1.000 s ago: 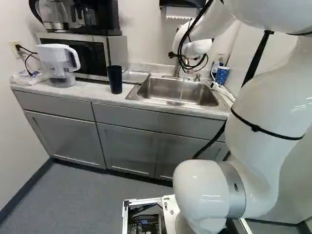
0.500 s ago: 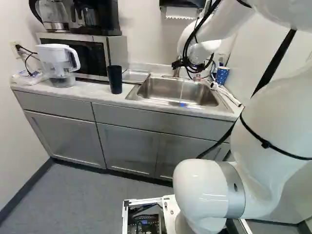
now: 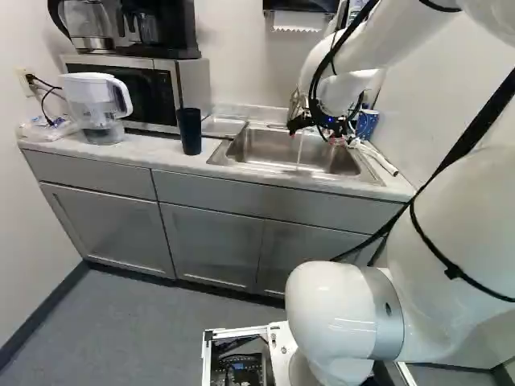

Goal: Rinse the cup and place it in the tray

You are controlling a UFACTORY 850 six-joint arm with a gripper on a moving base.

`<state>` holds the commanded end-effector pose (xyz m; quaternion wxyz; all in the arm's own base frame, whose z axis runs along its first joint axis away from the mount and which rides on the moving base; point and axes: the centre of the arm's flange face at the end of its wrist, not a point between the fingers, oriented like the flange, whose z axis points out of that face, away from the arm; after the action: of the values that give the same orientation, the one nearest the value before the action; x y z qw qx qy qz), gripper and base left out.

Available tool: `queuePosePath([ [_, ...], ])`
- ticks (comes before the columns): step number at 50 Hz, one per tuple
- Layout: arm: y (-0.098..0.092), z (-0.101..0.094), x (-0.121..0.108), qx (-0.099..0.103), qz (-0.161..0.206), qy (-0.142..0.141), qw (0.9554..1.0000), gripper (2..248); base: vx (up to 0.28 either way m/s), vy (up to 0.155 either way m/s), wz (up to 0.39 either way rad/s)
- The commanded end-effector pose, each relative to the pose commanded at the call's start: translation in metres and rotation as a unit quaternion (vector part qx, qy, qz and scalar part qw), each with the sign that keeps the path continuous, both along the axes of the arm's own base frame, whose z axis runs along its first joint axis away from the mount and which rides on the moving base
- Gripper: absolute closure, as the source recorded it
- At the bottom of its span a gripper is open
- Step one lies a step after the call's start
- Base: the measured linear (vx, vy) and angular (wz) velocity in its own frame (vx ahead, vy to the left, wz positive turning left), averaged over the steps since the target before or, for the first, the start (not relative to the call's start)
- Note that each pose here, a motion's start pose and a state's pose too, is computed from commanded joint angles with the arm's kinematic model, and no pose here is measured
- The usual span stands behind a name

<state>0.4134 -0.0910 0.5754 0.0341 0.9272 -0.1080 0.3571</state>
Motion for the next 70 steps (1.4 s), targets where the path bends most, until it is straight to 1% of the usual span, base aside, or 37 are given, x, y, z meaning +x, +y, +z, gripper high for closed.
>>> queuePosePath([
  [12, 0.000, 0.000, 0.000, 0.000, 0.000, 0.000, 1.0000, 3, 0.000, 0.000, 0.000],
  [18, 0.004, 0.000, 0.000, 0.000, 0.005, 0.000, 1.0000, 3, 0.000, 0.000, 0.000],
  [30, 0.022, 0.000, 0.000, 0.000, 0.025, -0.001, 0.9997, 3, 0.000, 0.000, 0.000],
  [32, 0.022, 0.000, 0.000, 0.000, 0.025, -0.001, 0.9997, 3, 0.000, 0.000, 0.000],
  [44, 0.041, 0.000, -0.001, 0.000, 0.048, -0.001, 0.9989, 3, 0.000, 0.000, 0.000],
  [70, 0.082, -0.001, -0.002, 0.000, 0.097, -0.002, 0.9953, 3, 0.000, 0.000, 0.000],
])
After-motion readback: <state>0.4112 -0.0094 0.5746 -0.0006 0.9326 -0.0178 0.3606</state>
